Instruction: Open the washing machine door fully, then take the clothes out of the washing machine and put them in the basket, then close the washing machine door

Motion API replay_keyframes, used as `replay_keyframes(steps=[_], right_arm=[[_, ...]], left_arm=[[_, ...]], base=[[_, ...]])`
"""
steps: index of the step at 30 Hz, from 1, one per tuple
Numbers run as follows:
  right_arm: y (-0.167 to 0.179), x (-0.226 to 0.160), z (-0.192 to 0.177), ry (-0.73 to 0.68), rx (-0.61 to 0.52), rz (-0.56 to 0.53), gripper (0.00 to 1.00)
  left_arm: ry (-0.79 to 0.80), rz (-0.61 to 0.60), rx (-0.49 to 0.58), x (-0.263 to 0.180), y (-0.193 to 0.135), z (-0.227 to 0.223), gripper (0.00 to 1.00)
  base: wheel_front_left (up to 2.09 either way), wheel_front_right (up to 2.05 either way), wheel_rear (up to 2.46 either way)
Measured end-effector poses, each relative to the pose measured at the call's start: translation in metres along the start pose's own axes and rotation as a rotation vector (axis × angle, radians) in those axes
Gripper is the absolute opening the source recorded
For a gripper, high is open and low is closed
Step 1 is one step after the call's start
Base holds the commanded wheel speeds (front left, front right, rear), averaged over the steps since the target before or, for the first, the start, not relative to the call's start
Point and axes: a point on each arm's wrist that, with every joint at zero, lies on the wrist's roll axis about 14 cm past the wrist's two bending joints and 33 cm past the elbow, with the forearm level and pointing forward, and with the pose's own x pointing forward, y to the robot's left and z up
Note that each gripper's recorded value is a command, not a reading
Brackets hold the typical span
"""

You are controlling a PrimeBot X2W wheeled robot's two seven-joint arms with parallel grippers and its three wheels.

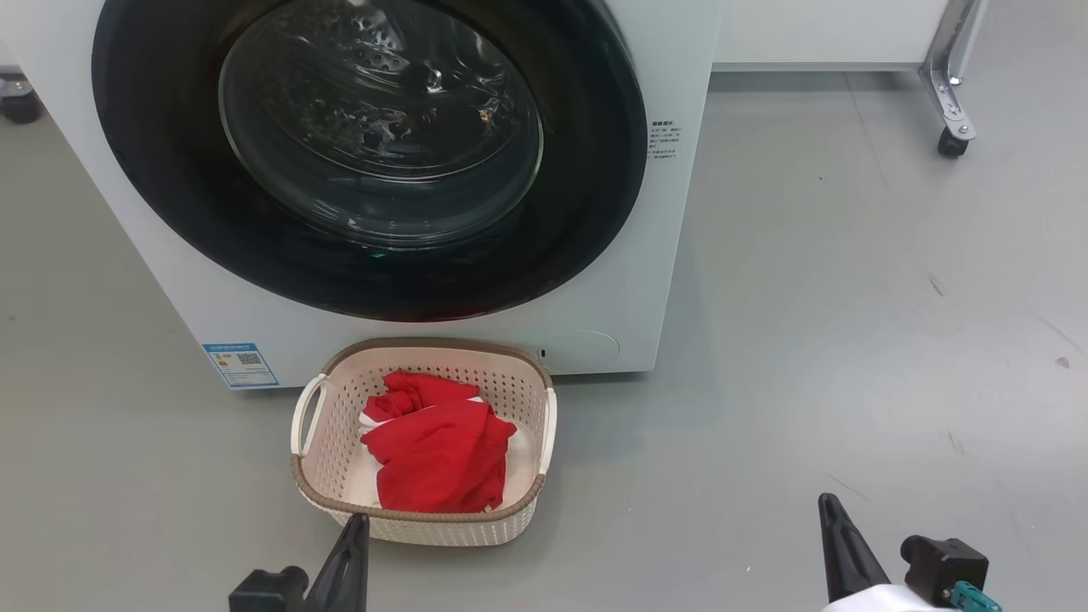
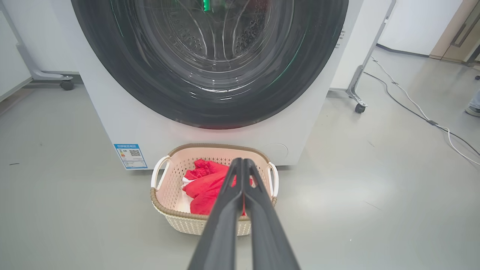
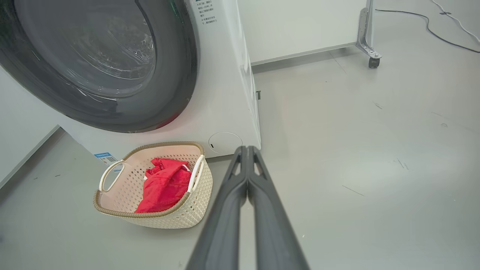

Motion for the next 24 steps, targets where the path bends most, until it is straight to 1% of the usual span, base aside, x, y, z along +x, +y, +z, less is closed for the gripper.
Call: replay_keyframes(steps=[5, 24], right_arm=[[-0.005, 0.000, 0.002, -0.003, 0.081, -0.021, 0.00], [-0.024, 0.004, 0.011, -0.009, 0.317, -0.090, 0.00]], left_arm=[[0.007, 0.016, -0.074, 0.001, 0.004, 0.001, 0.00], [0.031, 0.067, -0.323, 0.005, 0.020, 0.003, 0.00]], base=[[0.00, 0.00, 0.00], [0.00, 0.00, 0.00]])
